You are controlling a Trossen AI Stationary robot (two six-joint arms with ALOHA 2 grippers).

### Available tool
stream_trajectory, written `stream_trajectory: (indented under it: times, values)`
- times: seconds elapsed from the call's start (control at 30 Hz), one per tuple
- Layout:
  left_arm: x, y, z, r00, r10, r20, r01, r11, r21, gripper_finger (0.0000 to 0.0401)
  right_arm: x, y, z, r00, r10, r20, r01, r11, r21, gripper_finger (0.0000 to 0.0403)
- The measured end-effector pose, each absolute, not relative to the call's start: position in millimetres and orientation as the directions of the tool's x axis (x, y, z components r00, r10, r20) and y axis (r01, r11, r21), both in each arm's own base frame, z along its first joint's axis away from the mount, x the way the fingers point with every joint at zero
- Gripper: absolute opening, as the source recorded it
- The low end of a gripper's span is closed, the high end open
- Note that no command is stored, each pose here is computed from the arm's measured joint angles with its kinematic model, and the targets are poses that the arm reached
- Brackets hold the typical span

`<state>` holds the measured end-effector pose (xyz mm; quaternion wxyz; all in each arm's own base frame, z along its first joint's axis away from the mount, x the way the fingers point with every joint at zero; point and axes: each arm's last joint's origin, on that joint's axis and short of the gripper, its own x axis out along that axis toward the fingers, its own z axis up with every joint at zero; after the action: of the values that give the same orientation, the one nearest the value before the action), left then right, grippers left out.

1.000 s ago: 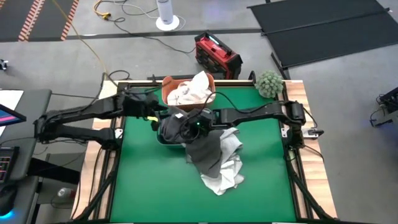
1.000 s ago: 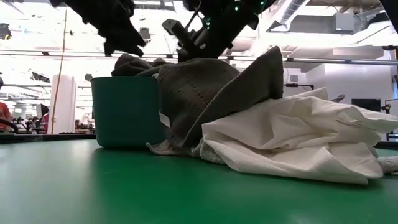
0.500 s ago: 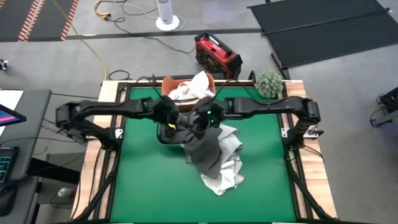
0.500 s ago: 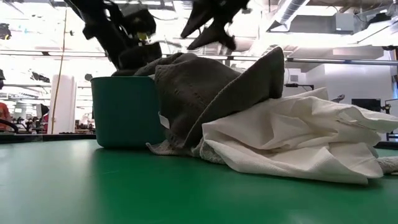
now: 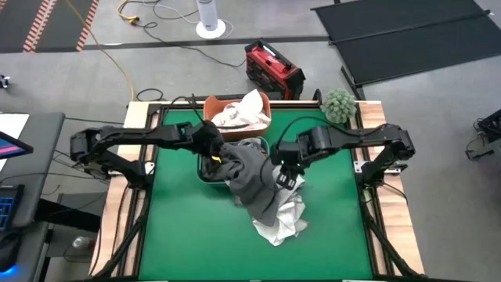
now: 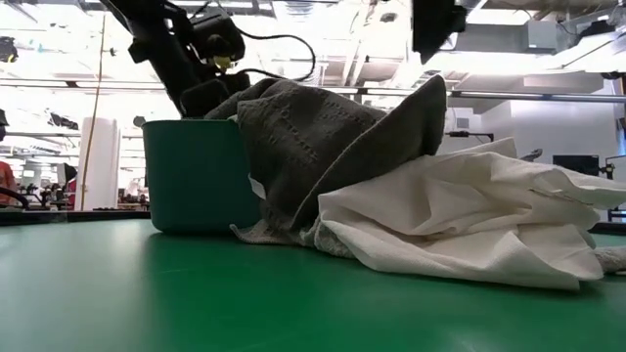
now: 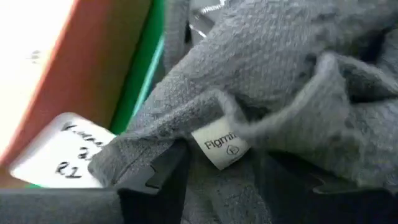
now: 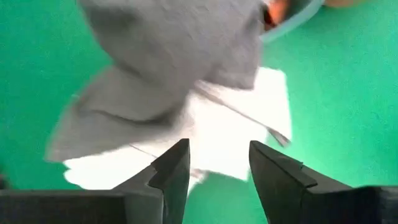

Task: Sort towels by color in basket
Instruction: Put the gray towel into the green bin

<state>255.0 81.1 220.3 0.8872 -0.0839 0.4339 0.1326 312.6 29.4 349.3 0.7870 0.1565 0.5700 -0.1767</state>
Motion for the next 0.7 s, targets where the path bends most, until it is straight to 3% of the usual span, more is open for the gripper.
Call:
stream_trajectory:
  times: [0.43, 0.7]
  values:
    - [204.8, 64.2, 294.0, 0.797, 0.226, -0.561, -0.278, 0.96, -0.009, 0.0167, 306.2, 82.7, 298.7, 0.242, -0.092, -0.966, 0.617, 0.783, 0.08, 0.0192]
    - [165.6, 51.7, 328.1, 0.885, 0.253, -0.391, -0.293, 0.955, -0.044, 0.0167, 322.6, 105.3, 251.8, 0.416, -0.036, -0.909, 0.655, 0.705, 0.272, 0.0197]
